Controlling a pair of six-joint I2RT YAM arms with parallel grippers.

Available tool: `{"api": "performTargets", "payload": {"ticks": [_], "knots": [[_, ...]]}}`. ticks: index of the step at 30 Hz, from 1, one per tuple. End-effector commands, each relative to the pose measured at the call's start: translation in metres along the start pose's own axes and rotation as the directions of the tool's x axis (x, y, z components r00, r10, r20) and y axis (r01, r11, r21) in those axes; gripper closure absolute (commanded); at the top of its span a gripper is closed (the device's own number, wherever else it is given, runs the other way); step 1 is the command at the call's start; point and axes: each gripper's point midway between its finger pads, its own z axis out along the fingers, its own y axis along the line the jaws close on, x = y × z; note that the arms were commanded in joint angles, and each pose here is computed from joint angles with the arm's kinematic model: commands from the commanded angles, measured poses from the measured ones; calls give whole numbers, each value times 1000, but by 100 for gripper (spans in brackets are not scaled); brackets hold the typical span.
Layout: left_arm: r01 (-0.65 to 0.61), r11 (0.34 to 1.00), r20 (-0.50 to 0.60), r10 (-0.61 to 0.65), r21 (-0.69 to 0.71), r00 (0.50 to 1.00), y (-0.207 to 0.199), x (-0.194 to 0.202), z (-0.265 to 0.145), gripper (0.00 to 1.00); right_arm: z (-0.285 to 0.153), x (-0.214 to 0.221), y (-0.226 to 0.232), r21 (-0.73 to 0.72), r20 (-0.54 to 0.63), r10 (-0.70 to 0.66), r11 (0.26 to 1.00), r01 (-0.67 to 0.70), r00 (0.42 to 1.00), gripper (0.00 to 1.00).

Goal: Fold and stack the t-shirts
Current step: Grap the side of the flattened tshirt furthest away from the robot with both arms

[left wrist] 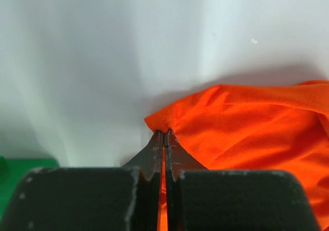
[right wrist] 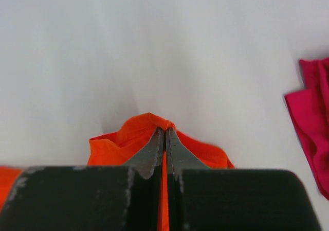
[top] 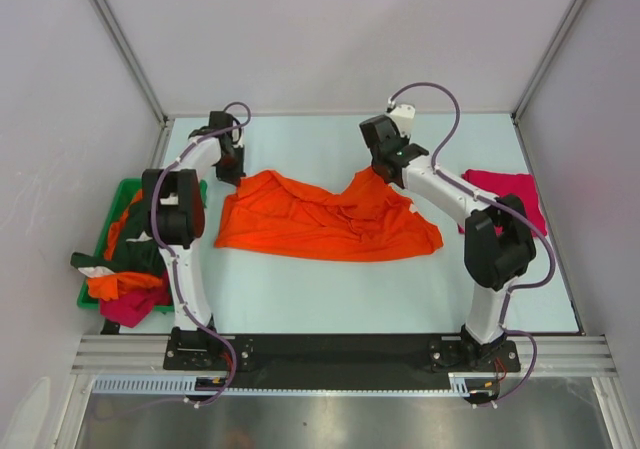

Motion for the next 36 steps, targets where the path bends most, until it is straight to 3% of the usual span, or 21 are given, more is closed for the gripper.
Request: {"api": "performTargets", "payload": {"ticks": [1, 20, 33, 36], "knots": [[-2, 1000, 191, 0, 7, 982, 1, -60, -45, 100, 19, -50, -1, 15, 87, 56, 998, -58, 995, 100], [19, 1000, 333, -15, -9, 943, 11, -122, -82, 100, 69, -107, 26, 13, 176, 60, 998, -63, 982, 100], [62, 994, 336, -30, -85, 942, 28, -128, -72, 100, 84, -145, 49, -57, 263, 93, 995, -81, 960, 100], [96, 990, 338, -55, -106, 940, 49, -127, -72, 100, 87, -149, 53, -66, 276, 95, 995, -80, 956, 100]]}}
